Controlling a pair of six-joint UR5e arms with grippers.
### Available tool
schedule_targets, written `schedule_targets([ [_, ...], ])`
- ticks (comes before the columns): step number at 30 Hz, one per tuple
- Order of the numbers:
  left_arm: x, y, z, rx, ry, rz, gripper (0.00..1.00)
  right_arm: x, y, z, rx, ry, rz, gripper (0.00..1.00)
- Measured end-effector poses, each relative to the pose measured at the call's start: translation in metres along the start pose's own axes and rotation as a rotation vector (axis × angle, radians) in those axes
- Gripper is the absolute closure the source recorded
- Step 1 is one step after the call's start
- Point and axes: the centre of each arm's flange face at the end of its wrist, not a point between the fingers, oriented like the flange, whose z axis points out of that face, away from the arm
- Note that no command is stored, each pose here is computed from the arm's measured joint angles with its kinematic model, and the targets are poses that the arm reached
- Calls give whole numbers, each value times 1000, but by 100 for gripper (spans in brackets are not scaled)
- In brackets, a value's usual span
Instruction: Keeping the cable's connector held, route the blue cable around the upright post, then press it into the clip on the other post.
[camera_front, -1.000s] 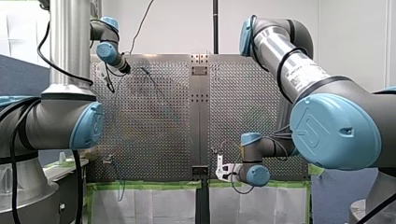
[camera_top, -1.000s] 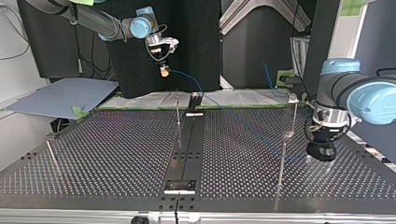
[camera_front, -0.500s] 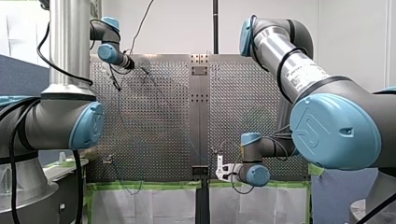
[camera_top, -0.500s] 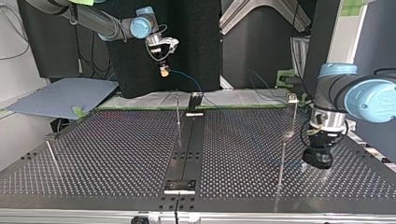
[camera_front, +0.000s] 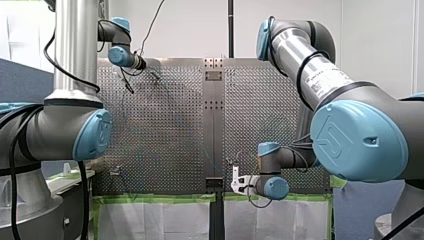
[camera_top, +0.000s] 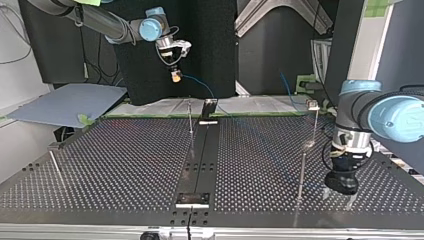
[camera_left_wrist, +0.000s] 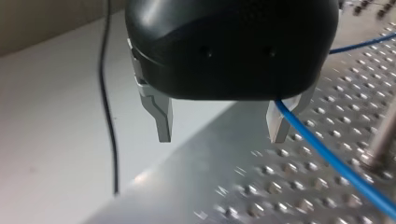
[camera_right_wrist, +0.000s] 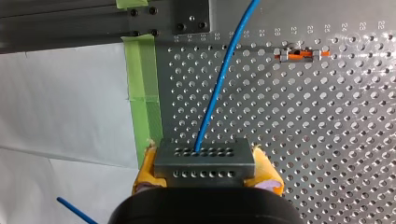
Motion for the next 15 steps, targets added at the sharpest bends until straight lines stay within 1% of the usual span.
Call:
schedule_targets([
  [5,12,8,6,-14,20,14,0,0,0,0,0,2,0,100],
  [10,13,13,8,-29,9,21,0,0,0,0,0,3,0,100],
  [15,12,13,9,-28,-1,25,0,0,0,0,3,2,0,100],
])
